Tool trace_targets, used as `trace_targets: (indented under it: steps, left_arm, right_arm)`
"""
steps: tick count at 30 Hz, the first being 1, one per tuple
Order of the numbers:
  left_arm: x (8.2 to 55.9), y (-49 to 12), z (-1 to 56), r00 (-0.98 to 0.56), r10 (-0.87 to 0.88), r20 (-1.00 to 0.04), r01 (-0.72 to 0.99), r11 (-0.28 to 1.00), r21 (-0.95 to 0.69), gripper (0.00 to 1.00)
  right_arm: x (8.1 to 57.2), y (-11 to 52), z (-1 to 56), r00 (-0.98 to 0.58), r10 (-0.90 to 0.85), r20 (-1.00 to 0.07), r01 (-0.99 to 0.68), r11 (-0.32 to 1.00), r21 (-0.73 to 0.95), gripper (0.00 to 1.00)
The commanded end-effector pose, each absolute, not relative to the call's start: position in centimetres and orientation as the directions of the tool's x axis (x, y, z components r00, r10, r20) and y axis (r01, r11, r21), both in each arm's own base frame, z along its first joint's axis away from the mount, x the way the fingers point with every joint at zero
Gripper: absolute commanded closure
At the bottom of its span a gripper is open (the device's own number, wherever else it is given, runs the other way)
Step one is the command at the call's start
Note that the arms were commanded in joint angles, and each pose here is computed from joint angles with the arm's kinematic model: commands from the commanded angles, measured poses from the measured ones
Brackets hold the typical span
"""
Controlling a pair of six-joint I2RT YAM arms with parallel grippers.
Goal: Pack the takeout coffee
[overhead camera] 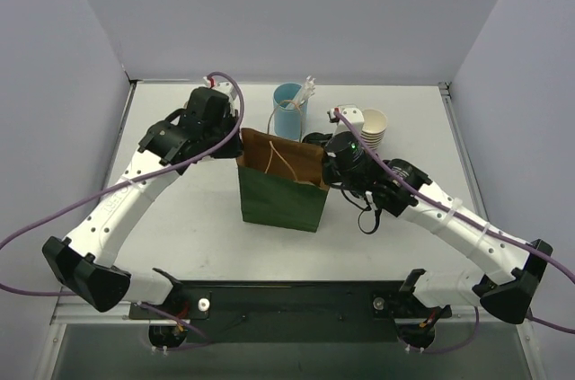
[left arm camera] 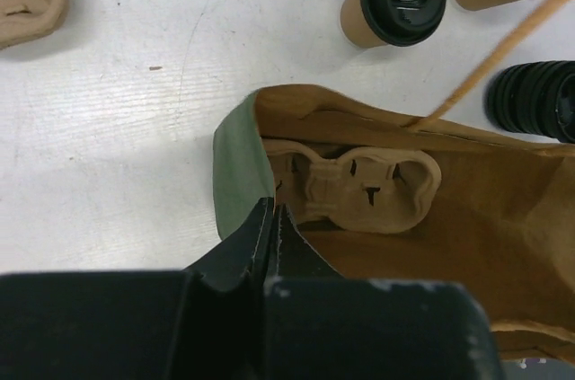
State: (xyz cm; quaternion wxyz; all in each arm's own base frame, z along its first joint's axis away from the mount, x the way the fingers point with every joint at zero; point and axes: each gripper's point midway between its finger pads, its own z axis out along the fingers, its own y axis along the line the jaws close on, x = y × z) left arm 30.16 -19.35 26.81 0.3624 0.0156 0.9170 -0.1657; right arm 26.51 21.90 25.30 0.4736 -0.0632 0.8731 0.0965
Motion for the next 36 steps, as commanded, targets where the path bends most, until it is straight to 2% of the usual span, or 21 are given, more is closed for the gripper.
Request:
trace_targets:
  steps: [1, 5, 6, 7, 9, 11, 14, 18, 20, 23, 24, 25, 28, 30, 32, 36]
  left_arm:
    - [28.0, -20.2, 37.0, -0.523, -0.147, -0.839, 0.306, 0.887, -0.346, 1.0]
    - [24.3, -20.0, 33.6, -0.558, -0.184, -0.809, 0.308, 0.859, -0.408, 1.0]
    - [23.5, -19.9, 30.0, -0.605, -0.158, -0.78, 0.292, 0.868, -0.402, 1.0]
    - [22.9, -19.8, 31.1, -0.565, -0.201, -0.8, 0.322, 0.839, -0.438, 1.0]
    - [21.9, -20.0, 28.9, -0.567, -0.187, -0.802, 0.348, 0.828, -0.439, 1.0]
    - [21.2, -19.9, 29.4, -0.538, -0.219, -0.814, 0.375, 0.803, -0.463, 1.0]
    - [21.2, -20.4, 30.2, -0.513, -0.197, -0.836, 0.43, 0.784, -0.448, 1.0]
    - [23.0, -20.5, 33.3, -0.396, -0.135, -0.908, 0.484, 0.81, -0.332, 1.0]
    - [23.7, -20.5, 34.3, -0.349, -0.101, -0.932, 0.505, 0.817, -0.278, 1.0]
    - [23.1, -20.2, 32.4, -0.388, -0.079, -0.918, 0.493, 0.824, -0.279, 1.0]
    - [22.5, -20.3, 31.5, -0.432, -0.113, -0.895, 0.476, 0.814, -0.333, 0.95]
    - [21.5, -20.3, 31.0, -0.452, -0.14, -0.881, 0.486, 0.79, -0.375, 0.76]
    - [19.0, -20.8, 28.0, -0.573, -0.195, -0.796, 0.457, 0.731, -0.507, 0.65]
    - [18.4, -20.5, 27.2, -0.601, -0.218, -0.769, 0.422, 0.73, -0.537, 0.48]
    - [17.7, -19.6, 27.2, -0.612, -0.22, -0.759, 0.401, 0.741, -0.538, 0.4]
    - [17.1, -18.1, 27.7, -0.612, -0.212, -0.762, 0.37, 0.775, -0.513, 0.37]
  right_arm:
    - [27.3, 24.1, 32.0, -0.373, 0.002, -0.928, -0.322, 0.938, 0.131, 1.0]
    - [25.3, 24.9, 30.6, -0.37, 0.01, -0.929, -0.351, 0.924, 0.15, 1.0]
    - [24.5, 25.5, 29.0, -0.37, -0.004, -0.929, -0.38, 0.913, 0.147, 1.0]
    - [24.2, 25.7, 28.1, -0.374, -0.021, -0.927, -0.394, 0.909, 0.138, 1.0]
    - [23.8, 25.7, 26.4, -0.365, -0.073, -0.928, -0.418, 0.904, 0.093, 1.0]
    - [24.0, 25.2, 26.3, -0.345, -0.096, -0.934, -0.409, 0.911, 0.058, 1.0]
    - [24.8, 25.5, 28.0, -0.281, -0.077, -0.956, -0.417, 0.907, 0.05, 1.0]
    - [27.4, 26.8, 31.3, -0.163, -0.093, -0.982, -0.398, 0.917, -0.021, 1.0]
    - [28.7, 27.0, 34.0, -0.104, -0.039, -0.994, -0.362, 0.932, 0.001, 1.0]
    - [29.2, 27.7, 34.3, -0.003, -0.054, -0.999, -0.386, 0.921, -0.049, 1.0]
    - [28.8, 27.7, 34.4, 0.02, -0.042, -0.999, -0.405, 0.913, -0.047, 1.0]
    - [28.5, 27.7, 33.9, 0.025, -0.045, -0.999, -0.42, 0.906, -0.051, 1.0]
    - [27.5, 27.7, 30.6, -0.057, -0.053, -0.997, -0.451, 0.892, -0.021, 1.0]
    - [26.8, 27.3, 28.7, -0.102, -0.078, -0.992, -0.466, 0.885, -0.022, 1.0]
    - [26.5, 26.9, 28.0, -0.127, -0.064, -0.99, -0.459, 0.888, 0.002, 1.0]
    - [25.7, 26.4, 27.1, -0.141, -0.087, -0.986, -0.479, 0.878, -0.009, 1.0]
